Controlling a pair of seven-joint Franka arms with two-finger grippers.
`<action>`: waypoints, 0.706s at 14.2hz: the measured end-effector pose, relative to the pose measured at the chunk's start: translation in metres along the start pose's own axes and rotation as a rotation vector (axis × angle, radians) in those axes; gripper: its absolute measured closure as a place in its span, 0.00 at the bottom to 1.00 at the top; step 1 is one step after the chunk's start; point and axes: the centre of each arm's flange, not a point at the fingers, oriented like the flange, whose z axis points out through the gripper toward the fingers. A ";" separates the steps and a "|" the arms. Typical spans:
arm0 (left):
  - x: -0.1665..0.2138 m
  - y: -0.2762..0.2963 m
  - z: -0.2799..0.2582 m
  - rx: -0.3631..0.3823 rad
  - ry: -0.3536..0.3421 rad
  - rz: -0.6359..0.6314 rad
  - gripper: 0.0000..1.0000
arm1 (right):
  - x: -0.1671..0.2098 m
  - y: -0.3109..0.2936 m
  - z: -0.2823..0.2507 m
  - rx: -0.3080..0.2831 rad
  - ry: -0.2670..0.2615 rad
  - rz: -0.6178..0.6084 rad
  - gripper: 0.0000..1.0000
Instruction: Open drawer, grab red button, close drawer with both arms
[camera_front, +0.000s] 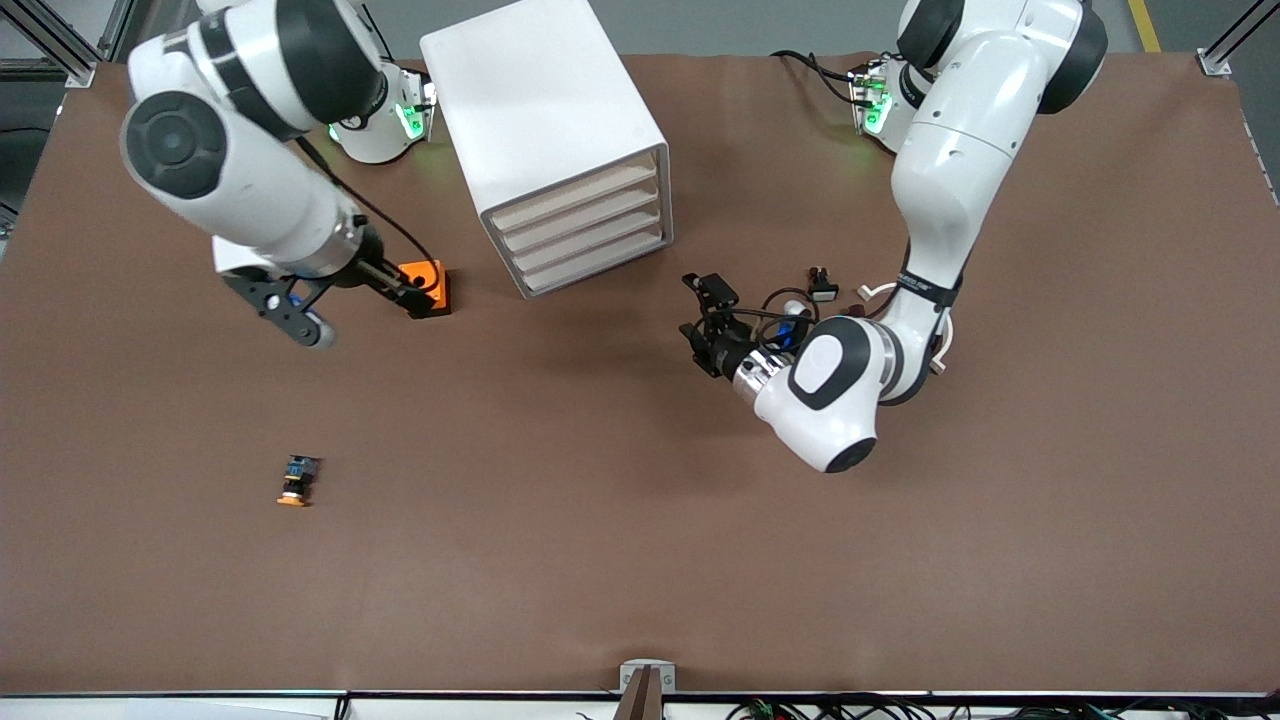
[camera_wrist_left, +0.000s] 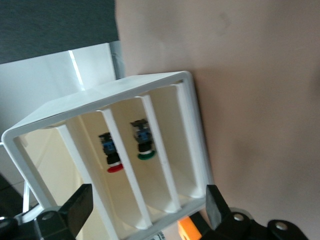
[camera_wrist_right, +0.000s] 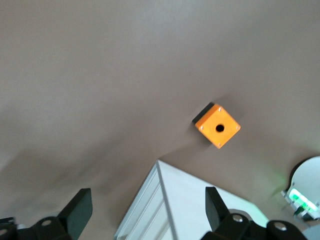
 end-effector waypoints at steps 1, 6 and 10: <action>-0.007 -0.005 0.014 0.027 0.014 -0.004 0.03 | -0.016 -0.007 0.002 -0.005 0.003 0.032 0.00; -0.019 -0.015 0.065 0.103 0.070 -0.031 0.31 | -0.079 -0.036 0.014 0.008 0.025 0.113 0.00; -0.010 -0.009 0.085 0.148 0.084 -0.061 0.44 | -0.079 -0.054 0.033 0.057 0.040 0.126 0.00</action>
